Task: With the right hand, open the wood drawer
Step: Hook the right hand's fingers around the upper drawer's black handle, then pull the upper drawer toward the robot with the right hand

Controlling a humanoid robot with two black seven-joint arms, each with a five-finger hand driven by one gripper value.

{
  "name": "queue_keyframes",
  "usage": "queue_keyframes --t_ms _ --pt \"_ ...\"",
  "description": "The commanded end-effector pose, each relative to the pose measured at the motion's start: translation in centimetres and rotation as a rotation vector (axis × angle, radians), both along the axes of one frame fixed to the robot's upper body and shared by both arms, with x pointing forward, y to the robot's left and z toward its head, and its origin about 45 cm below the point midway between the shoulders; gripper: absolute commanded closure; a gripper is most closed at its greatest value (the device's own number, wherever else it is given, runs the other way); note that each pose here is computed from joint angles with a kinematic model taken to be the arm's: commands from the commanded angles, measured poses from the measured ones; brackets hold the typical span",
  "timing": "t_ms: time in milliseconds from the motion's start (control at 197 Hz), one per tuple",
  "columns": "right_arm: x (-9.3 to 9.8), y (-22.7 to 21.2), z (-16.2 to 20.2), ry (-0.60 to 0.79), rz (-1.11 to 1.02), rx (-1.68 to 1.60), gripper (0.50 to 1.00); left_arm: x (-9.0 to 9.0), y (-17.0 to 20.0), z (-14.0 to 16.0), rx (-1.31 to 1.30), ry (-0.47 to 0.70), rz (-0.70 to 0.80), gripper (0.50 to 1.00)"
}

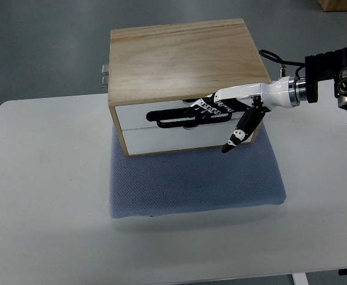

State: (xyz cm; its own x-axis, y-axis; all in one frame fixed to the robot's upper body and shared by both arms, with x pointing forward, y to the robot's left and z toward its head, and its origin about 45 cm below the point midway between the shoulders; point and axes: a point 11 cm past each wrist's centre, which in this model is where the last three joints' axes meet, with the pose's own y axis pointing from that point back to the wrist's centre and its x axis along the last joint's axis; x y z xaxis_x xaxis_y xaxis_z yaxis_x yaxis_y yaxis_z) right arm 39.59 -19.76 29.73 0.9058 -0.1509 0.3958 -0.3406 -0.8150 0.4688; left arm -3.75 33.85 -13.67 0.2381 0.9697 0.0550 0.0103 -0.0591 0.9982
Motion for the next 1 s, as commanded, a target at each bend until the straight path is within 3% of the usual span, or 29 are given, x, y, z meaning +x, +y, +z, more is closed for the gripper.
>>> queue_keyframes --t_ms 0,431,993 --pt "-0.1 0.0 -0.3 0.005 -0.001 0.000 0.556 0.0 0.0 0.0 0.000 0.000 0.000 0.500" --pt "-0.4 0.2 -0.3 0.015 0.013 0.003 0.556 0.0 0.0 0.0 0.000 0.000 0.000 0.500" --pt "-2.9 0.8 -0.7 0.053 0.076 -0.023 0.556 0.0 0.0 0.0 0.000 0.000 0.000 0.500"
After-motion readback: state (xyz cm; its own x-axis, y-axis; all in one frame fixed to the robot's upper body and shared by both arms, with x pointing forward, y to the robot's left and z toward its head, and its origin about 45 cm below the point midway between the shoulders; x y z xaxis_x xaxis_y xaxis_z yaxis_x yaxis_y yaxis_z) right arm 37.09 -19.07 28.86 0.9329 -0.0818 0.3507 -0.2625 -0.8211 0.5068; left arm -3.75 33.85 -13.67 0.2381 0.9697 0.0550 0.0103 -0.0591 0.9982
